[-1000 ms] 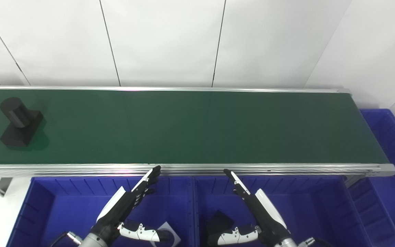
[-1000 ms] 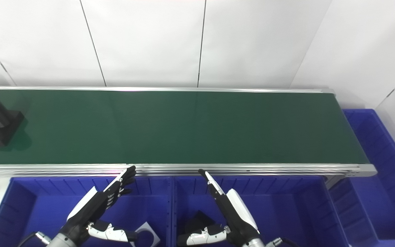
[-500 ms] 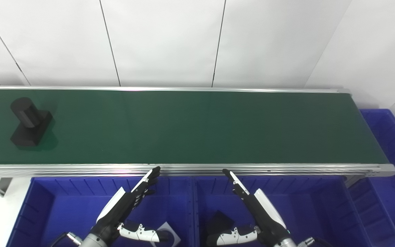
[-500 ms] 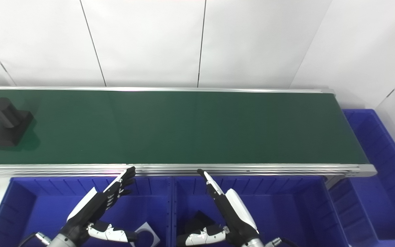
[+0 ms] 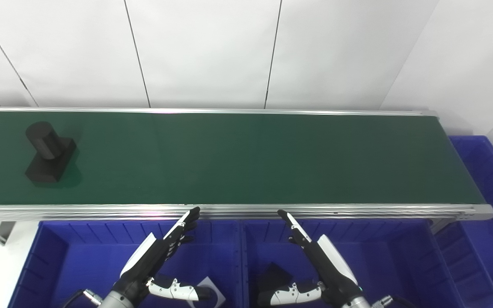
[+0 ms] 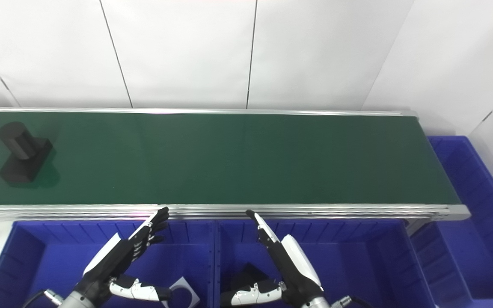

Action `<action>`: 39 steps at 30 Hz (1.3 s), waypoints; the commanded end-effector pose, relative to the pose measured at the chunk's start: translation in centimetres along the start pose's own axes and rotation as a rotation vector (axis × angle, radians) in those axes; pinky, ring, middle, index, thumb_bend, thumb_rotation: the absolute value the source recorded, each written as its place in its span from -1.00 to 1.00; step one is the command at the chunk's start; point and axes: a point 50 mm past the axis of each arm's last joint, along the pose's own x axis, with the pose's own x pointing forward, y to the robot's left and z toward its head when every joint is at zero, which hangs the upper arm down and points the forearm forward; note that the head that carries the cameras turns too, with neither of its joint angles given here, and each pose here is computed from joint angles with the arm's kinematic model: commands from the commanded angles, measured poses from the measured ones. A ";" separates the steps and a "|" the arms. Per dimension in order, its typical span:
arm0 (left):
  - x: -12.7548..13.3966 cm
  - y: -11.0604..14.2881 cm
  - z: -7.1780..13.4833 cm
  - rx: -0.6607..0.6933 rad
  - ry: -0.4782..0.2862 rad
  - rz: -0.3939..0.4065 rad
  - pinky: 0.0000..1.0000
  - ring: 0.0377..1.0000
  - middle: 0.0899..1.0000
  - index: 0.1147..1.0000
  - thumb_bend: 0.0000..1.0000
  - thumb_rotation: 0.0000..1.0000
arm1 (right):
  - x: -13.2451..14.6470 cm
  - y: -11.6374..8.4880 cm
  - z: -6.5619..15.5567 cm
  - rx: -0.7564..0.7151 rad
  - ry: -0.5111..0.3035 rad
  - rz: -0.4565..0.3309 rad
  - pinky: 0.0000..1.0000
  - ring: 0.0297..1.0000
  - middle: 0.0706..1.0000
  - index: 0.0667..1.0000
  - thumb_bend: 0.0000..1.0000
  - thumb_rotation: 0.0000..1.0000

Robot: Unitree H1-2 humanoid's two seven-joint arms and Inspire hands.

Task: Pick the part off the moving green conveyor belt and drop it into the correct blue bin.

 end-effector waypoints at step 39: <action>2.0 -3.1 -0.4 0.025 -0.105 0.074 0.65 0.82 0.91 0.88 0.91 -0.42 | -1.3 -1.6 -2.1 0.020 -0.031 -0.032 0.86 0.97 1.00 1.00 0.78 -0.75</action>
